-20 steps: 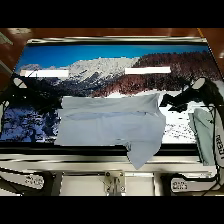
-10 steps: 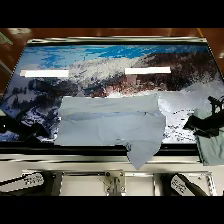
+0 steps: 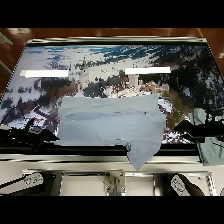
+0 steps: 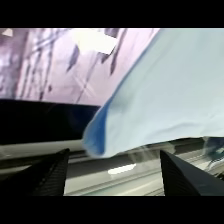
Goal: Fold the shirts.
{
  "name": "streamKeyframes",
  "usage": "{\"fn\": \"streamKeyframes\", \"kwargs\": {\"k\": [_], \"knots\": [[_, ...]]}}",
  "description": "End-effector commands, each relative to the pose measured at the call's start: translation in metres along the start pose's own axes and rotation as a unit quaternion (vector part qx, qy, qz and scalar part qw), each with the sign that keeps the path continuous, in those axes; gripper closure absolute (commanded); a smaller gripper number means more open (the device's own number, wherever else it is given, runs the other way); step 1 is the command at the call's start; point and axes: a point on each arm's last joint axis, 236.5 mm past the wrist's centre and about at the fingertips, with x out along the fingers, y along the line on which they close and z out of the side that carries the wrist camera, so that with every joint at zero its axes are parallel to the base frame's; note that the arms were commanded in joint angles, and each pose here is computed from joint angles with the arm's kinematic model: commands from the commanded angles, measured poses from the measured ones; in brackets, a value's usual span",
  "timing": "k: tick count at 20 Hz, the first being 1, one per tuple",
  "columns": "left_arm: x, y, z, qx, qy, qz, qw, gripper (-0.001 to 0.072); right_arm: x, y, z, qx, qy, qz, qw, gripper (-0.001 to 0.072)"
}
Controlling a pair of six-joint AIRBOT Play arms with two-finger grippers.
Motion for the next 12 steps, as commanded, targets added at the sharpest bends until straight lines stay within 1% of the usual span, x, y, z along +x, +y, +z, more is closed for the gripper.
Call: {"fn": "streamKeyframes", "kwargs": {"k": [1,2,3,4,5,6,8,10,12], "knots": [[0.008,-0.005,0.013,0.006,-0.031,0.001,1.0,0.0071,0.001,0.004,0.0,0.005,-0.002,0.01,1.0,0.0081],[0.011,-0.006,0.011,0.011,-0.027,0.003,1.0,0.0227,0.001,0.004,-0.001,0.005,-0.001,0.011,1.0,0.0081],[0.013,-0.008,0.01,0.016,-0.024,0.005,1.0,0.04,0.001,0.004,-0.001,0.007,-0.001,0.011,1.0,0.0081],[0.014,-0.011,0.01,0.023,-0.023,0.002,0.999,0.0544,0.001,0.004,-0.002,0.009,0.001,0.011,1.0,0.0081],[0.014,-0.015,0.011,0.027,-0.025,-0.006,0.999,0.0594,0.001,0.004,-0.004,0.007,0.006,0.01,1.0,0.0081],[0.014,-0.018,0.011,0.031,-0.025,-0.013,0.999,0.0669,0.001,0.0,-0.01,0.002,0.019,0.003,1.0,0.008],[0.013,-0.02,0.009,0.034,-0.023,-0.018,0.999,0.067,0.002,-0.009,-0.033,-0.009,0.064,-0.014,0.998,0.008],[0.013,-0.021,0.008,0.041,-0.019,-0.021,0.999,0.067,0.012,-0.001,-0.062,-0.007,0.113,0.015,0.993,0.0081],[0.013,-0.022,0.006,0.041,-0.017,-0.023,0.999,0.067,0.031,0.008,-0.081,0.019,0.13,0.048,0.99,0.0081]]}}
